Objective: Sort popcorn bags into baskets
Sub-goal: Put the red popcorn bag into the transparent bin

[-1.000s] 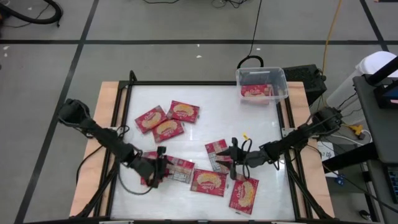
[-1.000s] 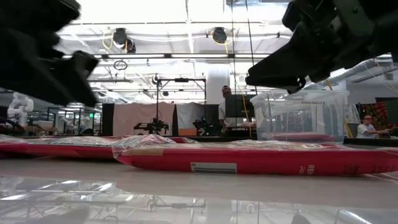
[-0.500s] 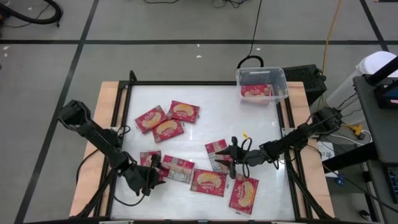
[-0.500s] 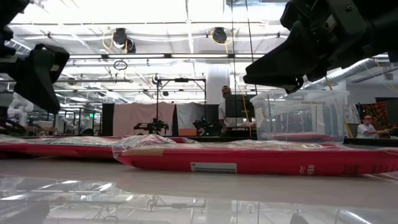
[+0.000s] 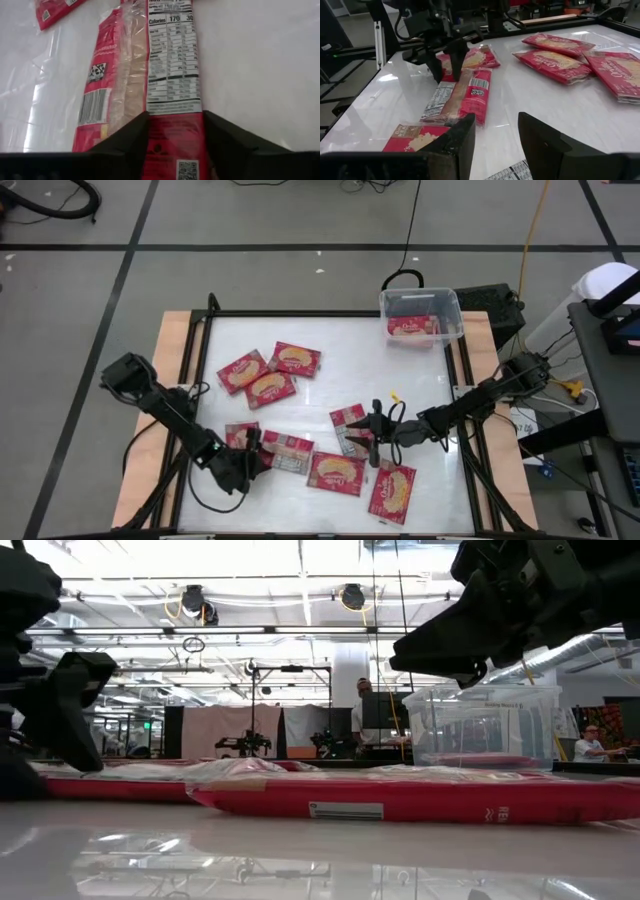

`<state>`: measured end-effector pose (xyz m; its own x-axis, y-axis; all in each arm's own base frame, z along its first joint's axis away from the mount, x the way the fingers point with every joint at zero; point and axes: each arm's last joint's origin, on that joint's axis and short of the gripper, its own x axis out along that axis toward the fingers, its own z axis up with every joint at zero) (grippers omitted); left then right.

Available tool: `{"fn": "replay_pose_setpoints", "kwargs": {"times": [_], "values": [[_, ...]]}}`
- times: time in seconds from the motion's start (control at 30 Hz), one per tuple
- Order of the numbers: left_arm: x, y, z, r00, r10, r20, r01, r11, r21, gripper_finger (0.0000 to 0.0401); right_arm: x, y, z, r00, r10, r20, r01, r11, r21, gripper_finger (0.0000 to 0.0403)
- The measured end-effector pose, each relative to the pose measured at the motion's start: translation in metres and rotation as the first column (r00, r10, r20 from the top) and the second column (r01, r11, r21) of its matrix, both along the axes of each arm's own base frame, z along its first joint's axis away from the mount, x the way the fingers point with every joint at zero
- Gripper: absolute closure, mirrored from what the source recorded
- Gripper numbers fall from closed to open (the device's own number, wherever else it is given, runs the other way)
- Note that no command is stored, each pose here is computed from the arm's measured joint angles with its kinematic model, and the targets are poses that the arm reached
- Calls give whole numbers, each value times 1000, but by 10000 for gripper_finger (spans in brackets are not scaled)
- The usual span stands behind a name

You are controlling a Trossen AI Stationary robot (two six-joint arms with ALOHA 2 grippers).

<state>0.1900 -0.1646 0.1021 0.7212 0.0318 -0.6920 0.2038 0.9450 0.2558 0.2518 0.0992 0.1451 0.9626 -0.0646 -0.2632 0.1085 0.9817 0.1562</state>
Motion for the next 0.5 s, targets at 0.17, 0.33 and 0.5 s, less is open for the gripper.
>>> {"fn": "replay_pose_setpoints", "kwargs": {"times": [0.17,0.33,0.5], "values": [[5,4,2,1000,26,14,-25,999,-27,351,2,-4,2,999,-41,19,41,999,9,259],[8,10,13,998,42,44,-40,998,-50,389,4,-8,6,997,-56,60,55,998,28,259],[12,23,40,986,116,119,-99,985,-141,397,10,-6,8,998,-49,28,49,999,-16,259]]}}
